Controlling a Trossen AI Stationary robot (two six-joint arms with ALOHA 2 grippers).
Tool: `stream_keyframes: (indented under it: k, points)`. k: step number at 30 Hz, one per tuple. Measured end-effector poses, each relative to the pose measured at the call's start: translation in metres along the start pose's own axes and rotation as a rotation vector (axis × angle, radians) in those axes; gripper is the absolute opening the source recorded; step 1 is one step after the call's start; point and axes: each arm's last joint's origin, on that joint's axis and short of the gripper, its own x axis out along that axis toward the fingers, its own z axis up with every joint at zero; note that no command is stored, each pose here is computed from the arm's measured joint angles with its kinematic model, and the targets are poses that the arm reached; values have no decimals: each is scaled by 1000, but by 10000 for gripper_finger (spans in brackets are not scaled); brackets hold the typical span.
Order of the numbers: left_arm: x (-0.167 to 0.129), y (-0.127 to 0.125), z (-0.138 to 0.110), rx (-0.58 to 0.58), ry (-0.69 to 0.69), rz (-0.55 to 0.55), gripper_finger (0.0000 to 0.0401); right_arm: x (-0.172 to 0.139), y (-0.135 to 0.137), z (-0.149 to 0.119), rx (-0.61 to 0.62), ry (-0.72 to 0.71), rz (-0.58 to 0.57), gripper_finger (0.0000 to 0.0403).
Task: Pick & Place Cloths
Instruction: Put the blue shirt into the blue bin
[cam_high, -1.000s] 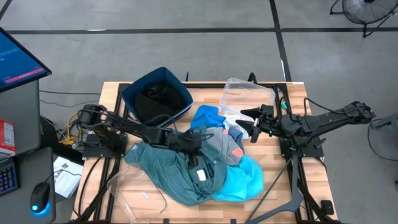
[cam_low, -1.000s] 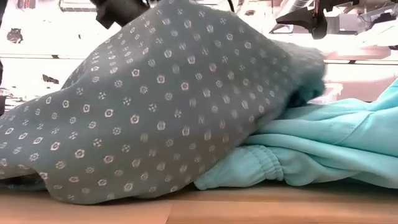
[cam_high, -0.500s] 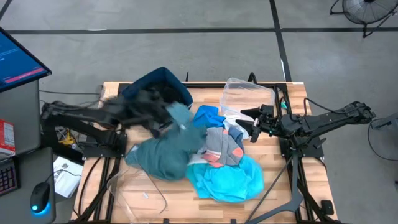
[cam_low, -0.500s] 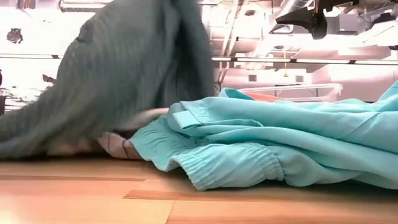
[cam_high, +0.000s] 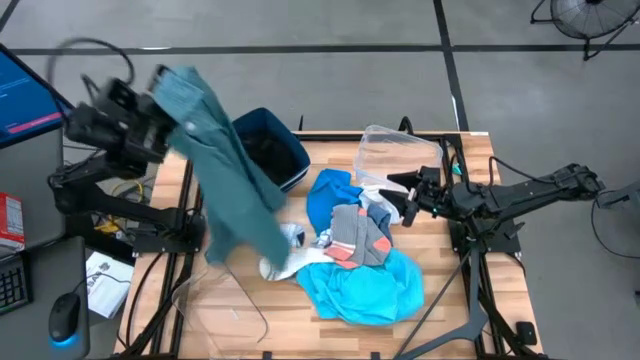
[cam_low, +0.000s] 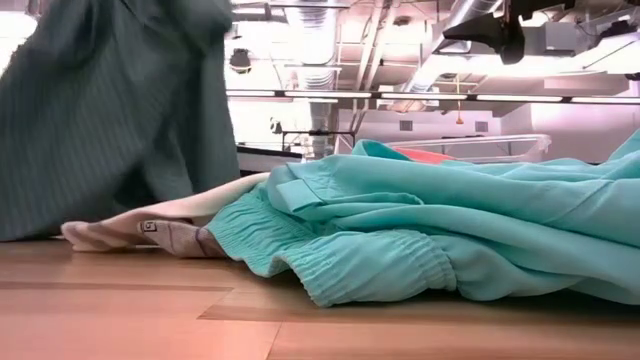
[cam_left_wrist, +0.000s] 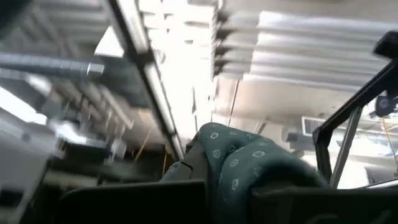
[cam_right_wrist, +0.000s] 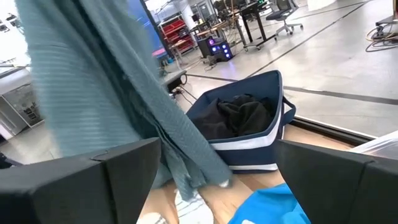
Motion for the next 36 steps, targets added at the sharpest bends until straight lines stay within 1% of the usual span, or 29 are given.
stream_keyframes:
  k: [4,8,11,16,25,27,32,36]
  points:
    - [28,2,19,97,-80,-20,1,1,-2,1,2,-5,-10,311]
    - [55,8,31,191,-146,-20,1,1,-2,1,2,-6,-12,311]
    - [71,17,37,260,-188,6,1,1,-2,1,2,-6,-11,311]
    - [89,43,43,409,-228,88,1,1,-2,1,0,-3,-12,311]
    - [102,103,54,619,-255,239,1,1,-2,0,-3,5,-17,311]
    - [104,115,57,617,-269,258,1,1,-3,-1,8,9,-19,311]
    - [106,135,76,544,-349,259,1,1,-3,-2,9,21,-24,311]
    - [110,146,82,594,-379,257,1,1,-3,-2,22,22,-24,311]
